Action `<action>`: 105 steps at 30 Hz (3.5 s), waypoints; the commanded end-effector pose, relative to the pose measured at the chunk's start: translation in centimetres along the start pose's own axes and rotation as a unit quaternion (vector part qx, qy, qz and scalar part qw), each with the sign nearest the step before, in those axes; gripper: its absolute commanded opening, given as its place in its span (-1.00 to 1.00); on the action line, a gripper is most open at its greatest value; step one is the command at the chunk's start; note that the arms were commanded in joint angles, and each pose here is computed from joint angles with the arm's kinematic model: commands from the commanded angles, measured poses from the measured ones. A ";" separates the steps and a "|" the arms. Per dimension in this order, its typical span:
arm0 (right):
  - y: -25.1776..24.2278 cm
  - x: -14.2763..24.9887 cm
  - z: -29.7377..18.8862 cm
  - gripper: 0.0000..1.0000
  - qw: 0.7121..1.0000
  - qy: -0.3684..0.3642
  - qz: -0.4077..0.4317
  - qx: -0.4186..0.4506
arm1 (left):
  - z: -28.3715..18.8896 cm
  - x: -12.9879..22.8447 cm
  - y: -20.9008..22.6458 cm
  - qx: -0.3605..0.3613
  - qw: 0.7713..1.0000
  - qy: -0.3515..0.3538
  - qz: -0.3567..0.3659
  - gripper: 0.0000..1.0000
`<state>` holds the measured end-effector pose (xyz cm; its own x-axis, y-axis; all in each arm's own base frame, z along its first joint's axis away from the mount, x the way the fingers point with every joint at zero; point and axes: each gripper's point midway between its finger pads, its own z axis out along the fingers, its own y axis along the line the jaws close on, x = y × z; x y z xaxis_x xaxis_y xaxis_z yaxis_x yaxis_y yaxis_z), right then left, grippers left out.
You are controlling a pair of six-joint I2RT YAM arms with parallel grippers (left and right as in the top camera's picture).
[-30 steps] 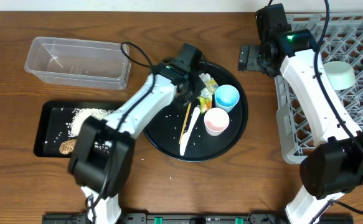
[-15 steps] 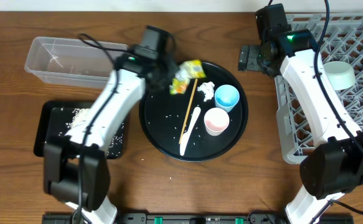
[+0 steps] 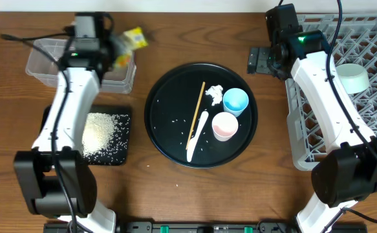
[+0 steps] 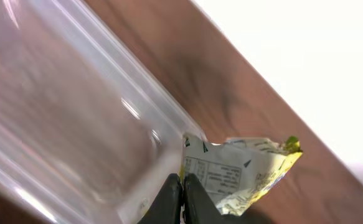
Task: Sort waste into correct bins and load items into the dishwasher rack
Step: 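Lift the wrapper and carry it left to the clear plastic container, then open the left gripper to drop the wrapper into the container, then move the left gripper back over the tray to the white tissue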
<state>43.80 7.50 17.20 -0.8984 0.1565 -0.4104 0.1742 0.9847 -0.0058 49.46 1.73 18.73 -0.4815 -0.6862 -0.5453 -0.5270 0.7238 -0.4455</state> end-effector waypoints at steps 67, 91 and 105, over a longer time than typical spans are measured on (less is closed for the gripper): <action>-0.3 -0.9 -1.6 0.98 1.000 -0.022 0.011 -0.004 | 0.3 23.7 -13.2 0.190 0.927 0.247 0.206 0.85; -0.3 -0.9 -1.6 0.98 1.000 -0.022 0.011 -0.004 | 4.1 30.7 -12.5 0.146 0.927 0.266 0.222 0.76; -0.3 -0.9 -1.6 0.99 1.000 -0.021 0.011 -0.004 | 4.3 31.5 -12.2 0.117 0.936 0.242 0.228 0.75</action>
<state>43.80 7.50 17.20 -0.8984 0.1565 -0.4104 0.1742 0.9847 -0.0058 43.41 -29.33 5.14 -0.9149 -0.1889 -0.3568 -0.0076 0.8917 -0.4526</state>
